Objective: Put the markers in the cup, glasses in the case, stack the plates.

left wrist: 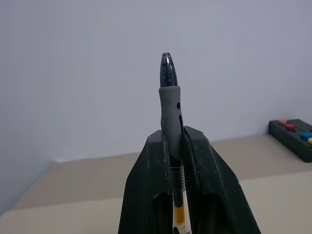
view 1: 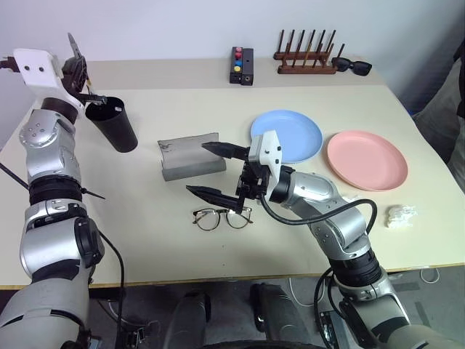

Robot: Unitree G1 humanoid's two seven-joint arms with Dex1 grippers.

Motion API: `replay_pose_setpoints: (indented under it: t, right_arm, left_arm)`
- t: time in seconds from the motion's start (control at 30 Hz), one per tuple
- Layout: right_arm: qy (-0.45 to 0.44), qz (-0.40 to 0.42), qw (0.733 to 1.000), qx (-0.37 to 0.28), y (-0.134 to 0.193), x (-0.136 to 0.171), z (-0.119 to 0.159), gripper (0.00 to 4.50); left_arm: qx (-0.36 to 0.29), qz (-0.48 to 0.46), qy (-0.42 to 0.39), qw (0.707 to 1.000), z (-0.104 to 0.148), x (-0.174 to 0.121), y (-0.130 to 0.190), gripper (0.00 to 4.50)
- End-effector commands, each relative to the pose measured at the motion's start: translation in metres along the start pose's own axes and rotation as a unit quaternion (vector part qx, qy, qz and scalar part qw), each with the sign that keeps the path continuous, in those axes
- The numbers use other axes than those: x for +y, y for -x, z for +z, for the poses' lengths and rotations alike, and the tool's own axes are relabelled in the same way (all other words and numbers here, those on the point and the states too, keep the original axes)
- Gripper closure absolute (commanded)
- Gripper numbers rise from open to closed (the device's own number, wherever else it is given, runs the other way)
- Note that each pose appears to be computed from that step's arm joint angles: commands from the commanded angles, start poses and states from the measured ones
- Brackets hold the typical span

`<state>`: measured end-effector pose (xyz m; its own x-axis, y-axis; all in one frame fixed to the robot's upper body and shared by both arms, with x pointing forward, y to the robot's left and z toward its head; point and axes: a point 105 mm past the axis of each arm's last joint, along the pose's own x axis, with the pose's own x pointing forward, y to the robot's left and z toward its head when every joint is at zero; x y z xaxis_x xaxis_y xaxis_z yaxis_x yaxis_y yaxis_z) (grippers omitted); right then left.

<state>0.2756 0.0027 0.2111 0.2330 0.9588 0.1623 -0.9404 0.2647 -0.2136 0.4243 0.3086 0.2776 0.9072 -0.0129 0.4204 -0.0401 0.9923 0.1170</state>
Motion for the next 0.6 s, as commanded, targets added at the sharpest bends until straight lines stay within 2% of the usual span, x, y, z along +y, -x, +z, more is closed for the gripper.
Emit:
replay_pose_setpoints:
  t: [0.03,0.6]
  right_arm:
    - [0.019,0.004,1.0,-0.022,-0.001,0.004,0.013,0.0]
    - [0.017,-0.001,1.0,-0.025,-0.002,0.004,0.013,0.0]
  left_arm:
    - [-0.025,0.016,0.009,1.0,0.006,0.004,0.001,4.47]
    - [-0.013,0.018,0.016,1.0,-0.016,-0.004,0.014,4.47]
